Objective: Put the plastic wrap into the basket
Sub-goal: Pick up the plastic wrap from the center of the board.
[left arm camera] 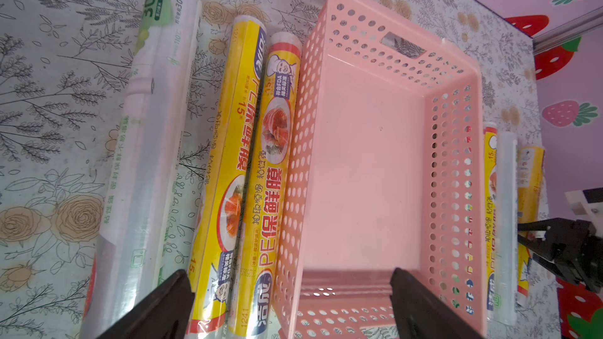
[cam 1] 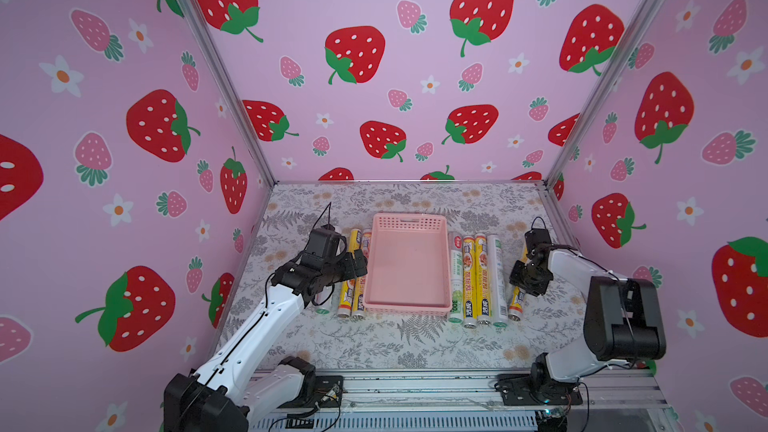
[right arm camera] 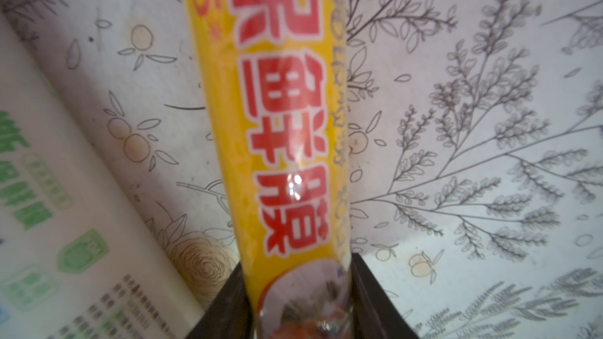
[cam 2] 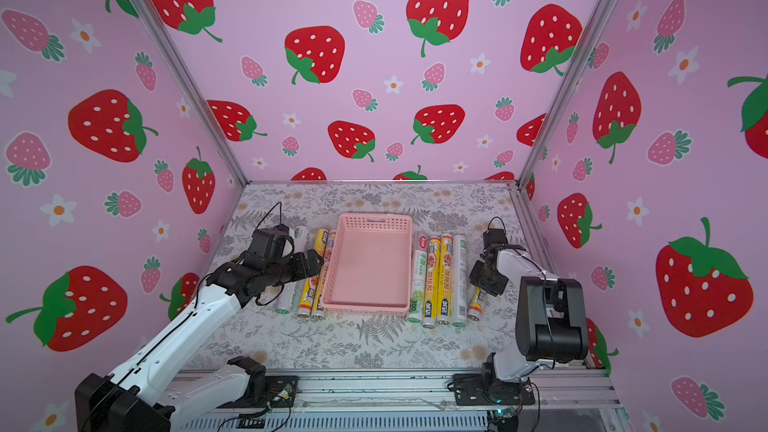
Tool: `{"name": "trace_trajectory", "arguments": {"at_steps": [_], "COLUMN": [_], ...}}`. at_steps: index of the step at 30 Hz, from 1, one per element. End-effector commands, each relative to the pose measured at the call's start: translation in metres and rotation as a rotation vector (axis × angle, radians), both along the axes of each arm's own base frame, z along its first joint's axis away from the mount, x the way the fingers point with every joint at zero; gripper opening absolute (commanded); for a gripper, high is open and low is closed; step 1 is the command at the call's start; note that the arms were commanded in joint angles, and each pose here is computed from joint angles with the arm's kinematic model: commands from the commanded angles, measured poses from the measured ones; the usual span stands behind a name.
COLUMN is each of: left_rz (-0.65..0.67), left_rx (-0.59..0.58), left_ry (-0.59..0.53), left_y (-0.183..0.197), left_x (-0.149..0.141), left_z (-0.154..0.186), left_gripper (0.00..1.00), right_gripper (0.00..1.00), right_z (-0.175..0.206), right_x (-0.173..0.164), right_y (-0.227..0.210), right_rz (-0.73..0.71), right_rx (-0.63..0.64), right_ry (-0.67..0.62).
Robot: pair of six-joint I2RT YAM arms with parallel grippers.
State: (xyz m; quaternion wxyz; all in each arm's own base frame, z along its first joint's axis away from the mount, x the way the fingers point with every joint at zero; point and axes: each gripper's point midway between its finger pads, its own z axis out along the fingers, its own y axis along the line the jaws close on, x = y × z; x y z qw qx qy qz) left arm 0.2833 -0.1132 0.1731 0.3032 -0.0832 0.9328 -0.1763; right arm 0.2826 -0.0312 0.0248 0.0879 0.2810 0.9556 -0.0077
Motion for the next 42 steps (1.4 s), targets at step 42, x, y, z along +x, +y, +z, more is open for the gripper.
{"name": "trace_trajectory", "arguments": {"at_steps": [42], "left_rz": [-0.196], "left_rx": [-0.163], "left_ry": [-0.095], "left_y": [-0.081], "left_x": [-0.029], "left_z": [0.037], "left_gripper": [1.0], "right_gripper": [0.18], "right_z": [0.157], "right_x": [0.026], "right_y": [0.245], "right_rz": [0.414], "right_rx": [0.307], "right_ry": [-0.352]}}
